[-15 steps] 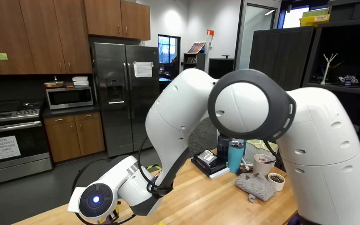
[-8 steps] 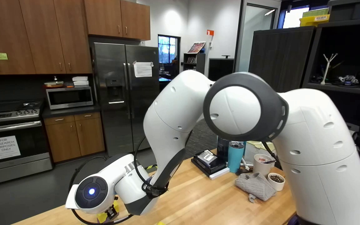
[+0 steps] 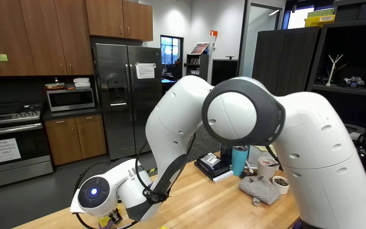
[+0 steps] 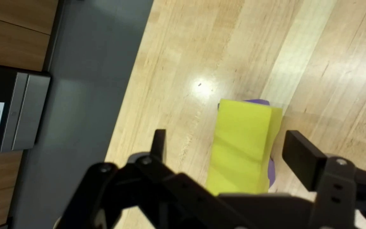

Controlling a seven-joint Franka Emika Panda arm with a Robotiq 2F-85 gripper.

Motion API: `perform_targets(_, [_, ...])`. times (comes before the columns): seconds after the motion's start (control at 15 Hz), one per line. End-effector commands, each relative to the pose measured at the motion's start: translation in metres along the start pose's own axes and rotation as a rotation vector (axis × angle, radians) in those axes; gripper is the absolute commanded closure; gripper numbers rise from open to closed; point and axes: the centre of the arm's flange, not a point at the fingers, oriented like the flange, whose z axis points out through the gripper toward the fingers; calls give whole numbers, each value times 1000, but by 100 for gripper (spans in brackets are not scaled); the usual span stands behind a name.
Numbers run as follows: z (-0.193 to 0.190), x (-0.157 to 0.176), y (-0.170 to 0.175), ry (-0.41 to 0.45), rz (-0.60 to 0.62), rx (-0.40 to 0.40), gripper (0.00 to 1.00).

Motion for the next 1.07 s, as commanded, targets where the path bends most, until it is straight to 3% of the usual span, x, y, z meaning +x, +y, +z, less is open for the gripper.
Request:
perform_targets(0.0, [1, -6, 9, 8, -12, 13, 41])
perform_targets(0.47, [3, -6, 9, 15, -22, 14, 96])
perform_targets(0.53, [3, -6, 9, 15, -20, 14, 99])
perform_targets(0.93, [2, -9, 9, 20, -18, 13, 97])
perform_targets(1.0, [1, -9, 10, 24, -20, 13, 71])
